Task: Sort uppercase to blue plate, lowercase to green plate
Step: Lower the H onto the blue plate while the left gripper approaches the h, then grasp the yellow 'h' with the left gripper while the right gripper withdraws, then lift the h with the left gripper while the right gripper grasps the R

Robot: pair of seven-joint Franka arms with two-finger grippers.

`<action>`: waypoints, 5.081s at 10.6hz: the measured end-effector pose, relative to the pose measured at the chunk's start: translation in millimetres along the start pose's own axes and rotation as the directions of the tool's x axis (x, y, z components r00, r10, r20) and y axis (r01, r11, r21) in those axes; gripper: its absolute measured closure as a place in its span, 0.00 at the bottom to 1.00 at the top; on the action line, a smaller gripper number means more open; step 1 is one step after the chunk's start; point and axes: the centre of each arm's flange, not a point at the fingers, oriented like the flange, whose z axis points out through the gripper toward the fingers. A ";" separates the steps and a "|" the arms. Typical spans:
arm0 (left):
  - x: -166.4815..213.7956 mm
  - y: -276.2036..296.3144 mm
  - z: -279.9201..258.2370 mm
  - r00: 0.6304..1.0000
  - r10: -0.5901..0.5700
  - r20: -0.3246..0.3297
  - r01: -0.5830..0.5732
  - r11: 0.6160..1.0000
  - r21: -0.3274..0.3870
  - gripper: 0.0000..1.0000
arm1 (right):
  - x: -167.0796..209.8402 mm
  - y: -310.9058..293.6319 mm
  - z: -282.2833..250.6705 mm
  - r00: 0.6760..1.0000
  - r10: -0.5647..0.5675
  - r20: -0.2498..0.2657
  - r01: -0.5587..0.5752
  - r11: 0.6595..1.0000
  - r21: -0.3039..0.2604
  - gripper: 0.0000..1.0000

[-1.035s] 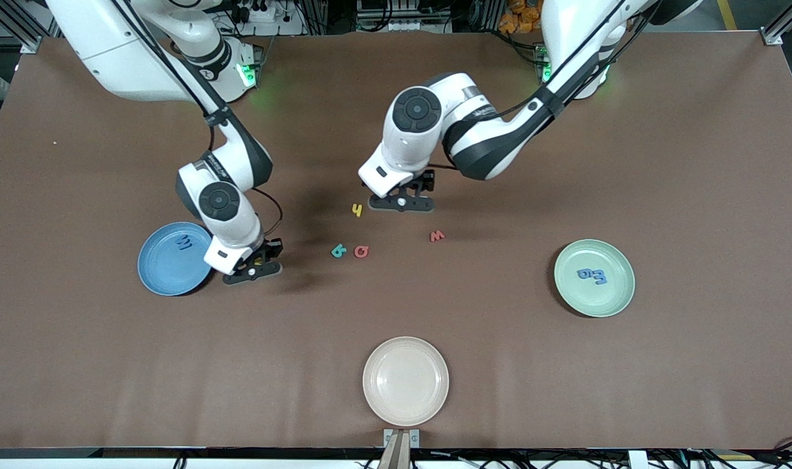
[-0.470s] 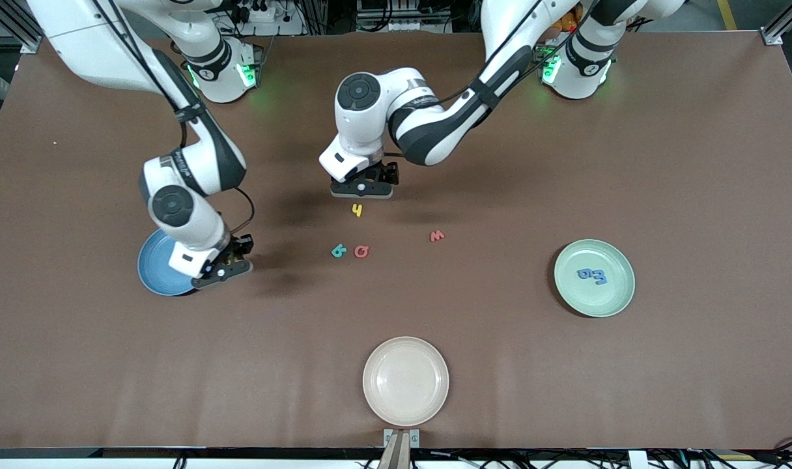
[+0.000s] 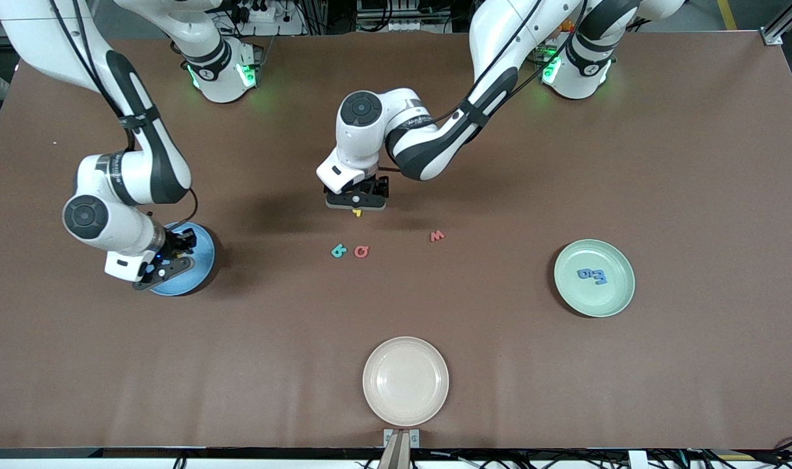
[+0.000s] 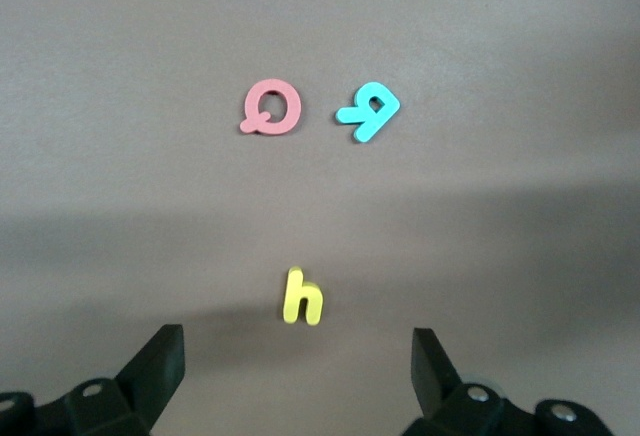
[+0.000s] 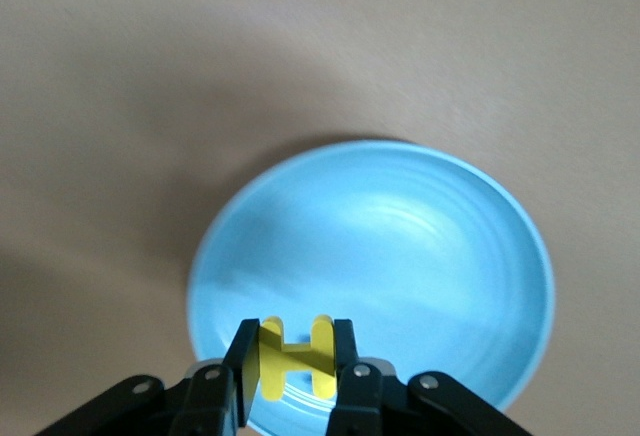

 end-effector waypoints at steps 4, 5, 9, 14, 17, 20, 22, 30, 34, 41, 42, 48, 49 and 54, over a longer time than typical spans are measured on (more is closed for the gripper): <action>-4.9 3.5 22.3 0.999 0.028 -0.020 -0.028 1.000 0.013 0.14 | -24.7 35.5 10.2 0.997 -0.073 0.011 0.074 0.997 -0.006 0.62; -8.3 4.7 26.4 0.999 0.036 -0.016 -0.036 0.999 0.017 0.16 | -30.3 43.3 16.5 0.996 -0.094 0.004 0.094 0.995 -0.015 0.62; -15.3 6.7 42.6 0.995 0.096 -0.004 -0.095 0.995 0.029 0.21 | -38.2 53.2 39.2 0.991 -0.134 -0.011 0.133 0.991 -0.028 0.58; -14.9 4.0 57.4 0.986 0.166 -0.013 -0.165 0.985 0.057 0.26 | -30.8 58.4 13.8 0.999 -0.020 0.035 0.019 1.000 0.010 0.52; -18.1 8.0 61.2 0.981 0.196 -0.016 -0.195 0.979 0.061 0.29 | -9.8 32.7 -4.9 0.996 0.090 0.017 -0.090 0.996 0.027 0.52; -24.1 10.5 70.8 0.976 0.217 -0.010 -0.216 0.974 0.068 0.30 | 11.7 -2.5 -9.5 0.982 0.187 0.010 -0.187 0.982 0.037 0.54; -22.8 9.7 71.4 0.976 0.218 -0.011 -0.217 0.974 0.070 0.32 | 24.8 -20.8 -17.3 0.971 0.239 -0.005 -0.238 0.970 0.042 0.55; -29.6 11.4 79.5 0.971 0.241 -0.001 -0.240 0.968 0.075 0.36 | 77.1 -148.5 -37.8 0.876 0.482 -0.026 -0.476 0.872 0.115 0.56; -29.8 10.4 83.4 0.966 0.258 0.004 -0.258 0.963 0.078 0.43 | 87.7 -170.1 -35.1 0.830 0.556 -0.041 -0.543 0.823 0.167 0.56; -27.8 9.1 83.6 0.966 0.259 0.002 -0.258 0.963 0.080 0.69 | 104.8 -222.8 -6.6 0.548 0.836 0.031 -0.825 0.535 0.183 0.52; -27.7 9.0 83.6 0.966 0.258 0.002 -0.258 0.963 0.080 0.71 | 108.1 -230.7 -6.2 0.507 0.861 0.040 -0.851 0.492 0.184 0.52; 7.5 -0.7 33.5 0.978 0.210 -0.002 -0.208 0.970 0.129 0.74 | 118.4 -243.5 -0.1 0.339 0.939 0.053 -0.921 0.320 0.223 0.31; 23.2 -11.2 12.0 0.983 0.183 0.004 -0.182 0.971 0.155 0.74 | 121.0 -249.6 2.8 0.325 0.944 0.052 -0.923 0.305 0.236 0.32; 96.1 -91.5 -92.3 0.997 0.024 0.076 -0.043 0.966 0.255 0.74 | 134.8 -301.8 20.7 0.291 0.955 0.063 -0.927 0.265 0.266 0.42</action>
